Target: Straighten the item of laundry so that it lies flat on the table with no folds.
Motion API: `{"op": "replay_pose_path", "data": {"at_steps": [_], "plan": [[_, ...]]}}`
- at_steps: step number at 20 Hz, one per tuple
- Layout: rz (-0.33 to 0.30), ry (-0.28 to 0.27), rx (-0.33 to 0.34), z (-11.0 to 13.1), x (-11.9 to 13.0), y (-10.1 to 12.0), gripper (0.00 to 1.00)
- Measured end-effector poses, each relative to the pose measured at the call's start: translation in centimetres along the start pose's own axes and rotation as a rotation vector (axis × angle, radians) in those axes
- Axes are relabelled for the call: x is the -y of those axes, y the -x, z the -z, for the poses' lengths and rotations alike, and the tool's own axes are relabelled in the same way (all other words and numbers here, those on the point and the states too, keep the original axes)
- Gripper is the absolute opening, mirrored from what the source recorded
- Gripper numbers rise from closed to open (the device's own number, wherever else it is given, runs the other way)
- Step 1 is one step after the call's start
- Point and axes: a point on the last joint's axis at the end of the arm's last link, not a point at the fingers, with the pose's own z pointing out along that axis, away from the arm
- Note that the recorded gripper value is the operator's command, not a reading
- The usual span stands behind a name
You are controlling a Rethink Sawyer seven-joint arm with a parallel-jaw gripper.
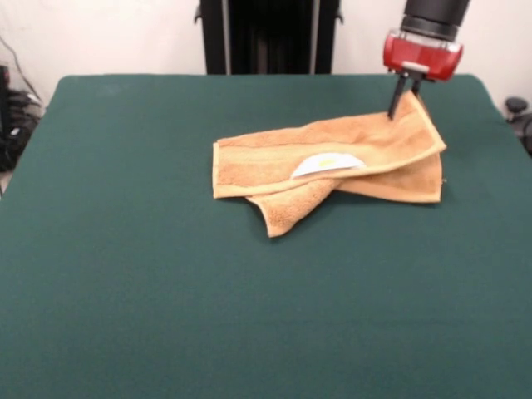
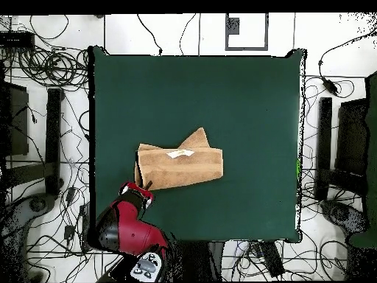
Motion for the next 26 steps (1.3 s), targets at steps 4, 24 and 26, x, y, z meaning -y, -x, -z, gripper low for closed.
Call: {"op": "replay_pose_path", "data": {"at_steps": [4, 24, 26], "plan": [[-0.005, -0.002, 0.023, 0.6, 0.2, 1.0, 0.00], [-0.042, 0.030, 0.093, 3.1, -0.2, 4.8, 0.00], [-0.044, 0.029, 0.093, 3.1, -0.1, 4.9, 0.00]]}}
